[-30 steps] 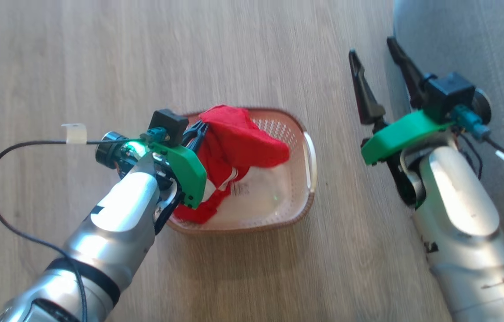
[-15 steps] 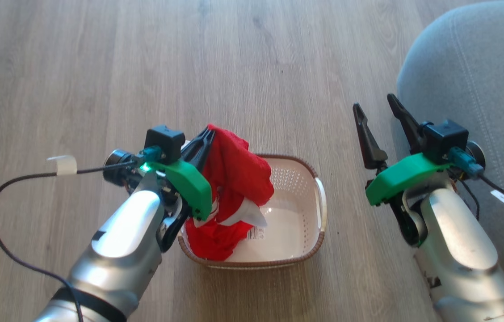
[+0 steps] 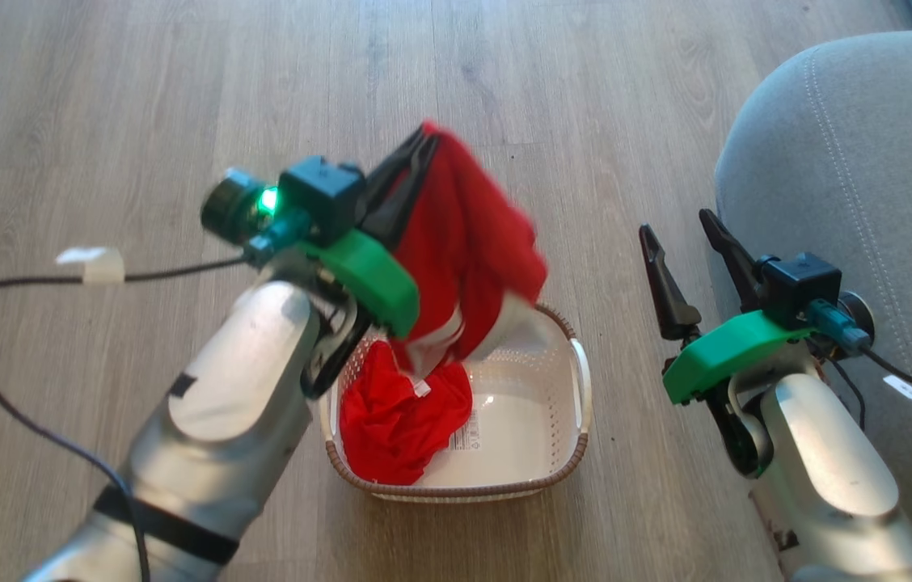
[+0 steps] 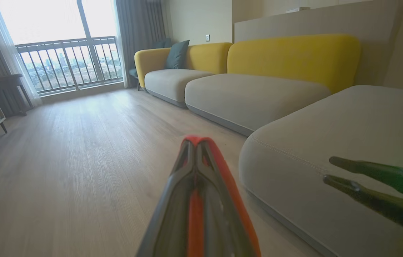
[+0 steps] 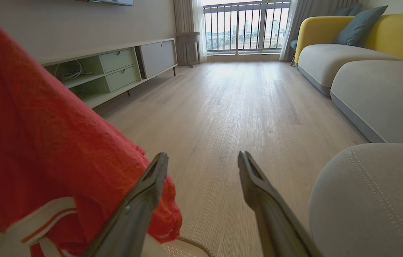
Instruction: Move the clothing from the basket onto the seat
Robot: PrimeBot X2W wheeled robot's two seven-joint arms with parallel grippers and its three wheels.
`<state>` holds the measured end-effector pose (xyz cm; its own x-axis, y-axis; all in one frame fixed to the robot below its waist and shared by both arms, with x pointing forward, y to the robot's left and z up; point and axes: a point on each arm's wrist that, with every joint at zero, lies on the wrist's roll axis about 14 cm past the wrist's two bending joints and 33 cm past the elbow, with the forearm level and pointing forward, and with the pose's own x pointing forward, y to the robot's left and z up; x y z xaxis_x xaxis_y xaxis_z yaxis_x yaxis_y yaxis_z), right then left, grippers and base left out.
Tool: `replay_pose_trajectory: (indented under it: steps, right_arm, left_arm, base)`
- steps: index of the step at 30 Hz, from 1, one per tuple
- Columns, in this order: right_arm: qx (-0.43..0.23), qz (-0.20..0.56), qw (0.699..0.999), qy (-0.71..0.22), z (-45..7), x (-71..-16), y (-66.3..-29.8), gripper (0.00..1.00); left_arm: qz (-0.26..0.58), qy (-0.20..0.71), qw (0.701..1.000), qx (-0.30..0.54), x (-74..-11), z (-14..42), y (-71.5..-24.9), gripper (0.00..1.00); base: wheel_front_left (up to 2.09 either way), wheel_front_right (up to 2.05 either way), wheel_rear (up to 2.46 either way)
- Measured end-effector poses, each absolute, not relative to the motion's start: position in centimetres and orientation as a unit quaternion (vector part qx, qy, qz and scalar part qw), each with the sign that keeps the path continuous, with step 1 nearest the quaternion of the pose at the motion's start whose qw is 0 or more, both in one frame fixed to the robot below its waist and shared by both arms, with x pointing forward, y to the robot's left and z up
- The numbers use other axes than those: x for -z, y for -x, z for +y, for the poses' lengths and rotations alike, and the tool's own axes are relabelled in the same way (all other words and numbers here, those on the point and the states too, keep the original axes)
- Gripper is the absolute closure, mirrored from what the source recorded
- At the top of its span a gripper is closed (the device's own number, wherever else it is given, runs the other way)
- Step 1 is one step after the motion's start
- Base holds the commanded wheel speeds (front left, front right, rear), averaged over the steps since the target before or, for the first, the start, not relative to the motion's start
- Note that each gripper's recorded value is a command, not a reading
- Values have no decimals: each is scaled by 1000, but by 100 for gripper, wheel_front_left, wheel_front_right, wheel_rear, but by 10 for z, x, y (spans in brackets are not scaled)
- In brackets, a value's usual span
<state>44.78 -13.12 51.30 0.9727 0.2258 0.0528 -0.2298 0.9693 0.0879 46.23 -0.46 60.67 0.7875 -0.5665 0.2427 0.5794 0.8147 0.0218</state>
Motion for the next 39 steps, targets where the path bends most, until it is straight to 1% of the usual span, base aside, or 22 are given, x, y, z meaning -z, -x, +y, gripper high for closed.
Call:
replay_pose_trajectory:
  steps: [3,8,11,14,17,23,32,35,39]
  right_arm:
    - [-114,-19,992,-47,-132,-511,-447,0]
    - [-114,-17,992,-47,-132,-510,-446,0]
    - [-123,-19,991,-45,-126,-511,-446,0]
    - [-154,-24,987,-40,-107,-514,-443,0]
    - [-201,-35,978,-32,-81,-523,-442,0]
    - [-260,-60,964,6,-54,-549,-456,0]
    - [-356,-13,933,49,7,-530,-455,0]
    - [-376,-10,925,61,22,-532,-459,0]
    - [-386,-6,919,75,31,-535,-466,0]
  left_arm:
    - [-155,25,937,312,-632,-11,-462,100]
    - [-180,22,929,323,-649,-18,-459,100]
    - [-182,23,925,332,-650,-24,-456,100]
    - [-182,25,923,339,-649,-29,-454,100]
    - [-186,12,918,349,-648,-35,-450,100]
    - [-188,2,914,360,-647,-41,-444,100]
    - [-186,0,909,373,-646,-45,-431,100]
    - [-182,-1,908,376,-643,-45,-426,100]
    - [-176,-5,908,381,-639,-43,-422,100]
  base:
    - [0,0,0]
    - [0,0,0]
    - [0,0,0]
    - [0,0,0]
    - [0,0,0]
    - [0,0,0]
    - [0,0,0]
    - [0,0,0]
    - [0,0,0]
